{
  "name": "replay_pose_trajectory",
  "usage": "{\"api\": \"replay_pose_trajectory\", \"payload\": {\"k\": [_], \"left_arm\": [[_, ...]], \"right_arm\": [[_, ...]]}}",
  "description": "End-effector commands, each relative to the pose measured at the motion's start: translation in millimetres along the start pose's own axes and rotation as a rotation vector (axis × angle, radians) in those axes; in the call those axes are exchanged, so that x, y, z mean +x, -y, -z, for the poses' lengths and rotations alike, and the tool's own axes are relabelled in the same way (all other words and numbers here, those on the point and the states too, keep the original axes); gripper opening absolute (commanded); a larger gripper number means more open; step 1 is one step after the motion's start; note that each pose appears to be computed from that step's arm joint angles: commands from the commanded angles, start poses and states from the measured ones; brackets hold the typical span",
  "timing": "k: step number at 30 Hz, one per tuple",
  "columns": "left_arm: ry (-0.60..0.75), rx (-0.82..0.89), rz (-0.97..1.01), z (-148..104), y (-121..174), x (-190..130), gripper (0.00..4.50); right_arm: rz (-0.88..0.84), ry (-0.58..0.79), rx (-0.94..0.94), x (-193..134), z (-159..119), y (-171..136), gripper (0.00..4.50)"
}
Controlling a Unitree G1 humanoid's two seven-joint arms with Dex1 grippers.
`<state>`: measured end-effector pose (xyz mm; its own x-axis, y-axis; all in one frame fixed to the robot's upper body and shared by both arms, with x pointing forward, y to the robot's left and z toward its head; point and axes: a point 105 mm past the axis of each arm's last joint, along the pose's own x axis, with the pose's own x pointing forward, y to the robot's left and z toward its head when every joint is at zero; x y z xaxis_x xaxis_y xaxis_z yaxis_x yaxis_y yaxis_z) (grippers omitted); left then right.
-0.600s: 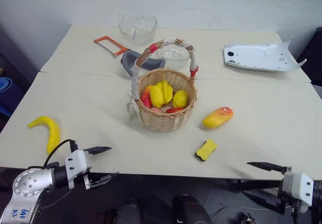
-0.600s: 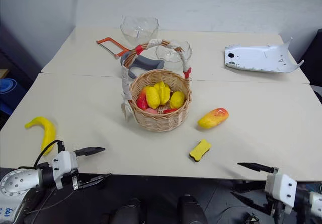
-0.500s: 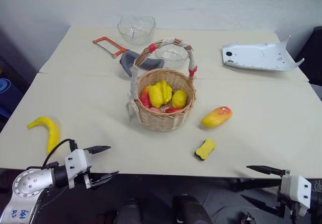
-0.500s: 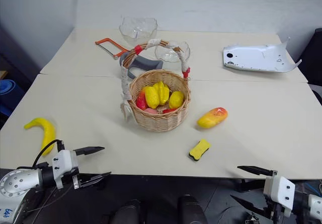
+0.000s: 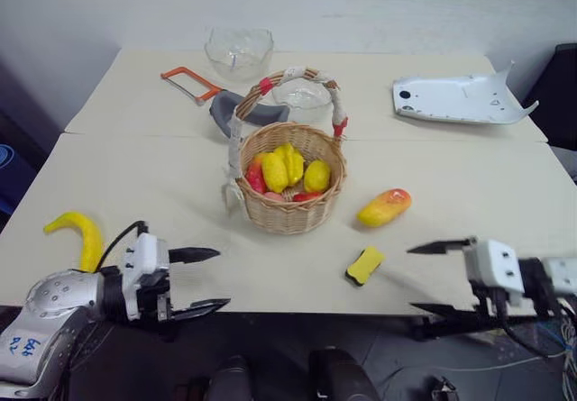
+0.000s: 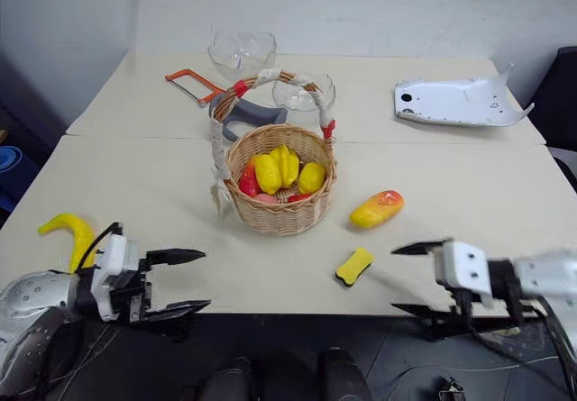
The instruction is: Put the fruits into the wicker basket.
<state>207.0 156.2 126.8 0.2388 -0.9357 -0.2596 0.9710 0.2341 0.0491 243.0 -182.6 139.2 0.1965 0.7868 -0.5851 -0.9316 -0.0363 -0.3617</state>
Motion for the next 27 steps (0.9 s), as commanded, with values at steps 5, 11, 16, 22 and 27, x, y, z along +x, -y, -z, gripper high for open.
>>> {"api": "replay_pose_trajectory", "payload": {"k": [5, 11, 16, 22, 27], "left_arm": [[-0.001, 0.006, 0.069, -2, 8, 14, 4.5], [-0.008, 0.029, 0.057, 1, 7, 18, 4.5], [-0.016, 0.051, 0.058, 1, 1, 15, 4.5], [0.017, 0.063, 0.083, -3, -2, 24, 4.5], [0.109, 0.062, 0.088, -17, -6, 35, 4.5]], "right_arm": [[-0.118, -0.115, -0.083, 40, 7, 26, 4.46], [-0.29, -0.234, -0.019, 38, 23, 23, 4.09], [-0.315, -0.209, -0.015, 33, 23, 22, 2.64], [-0.18, -0.042, 0.1, 20, 10, 10, 1.1], [0.05, 0.2, 0.419, -21, -21, -10, 1.08]]}}
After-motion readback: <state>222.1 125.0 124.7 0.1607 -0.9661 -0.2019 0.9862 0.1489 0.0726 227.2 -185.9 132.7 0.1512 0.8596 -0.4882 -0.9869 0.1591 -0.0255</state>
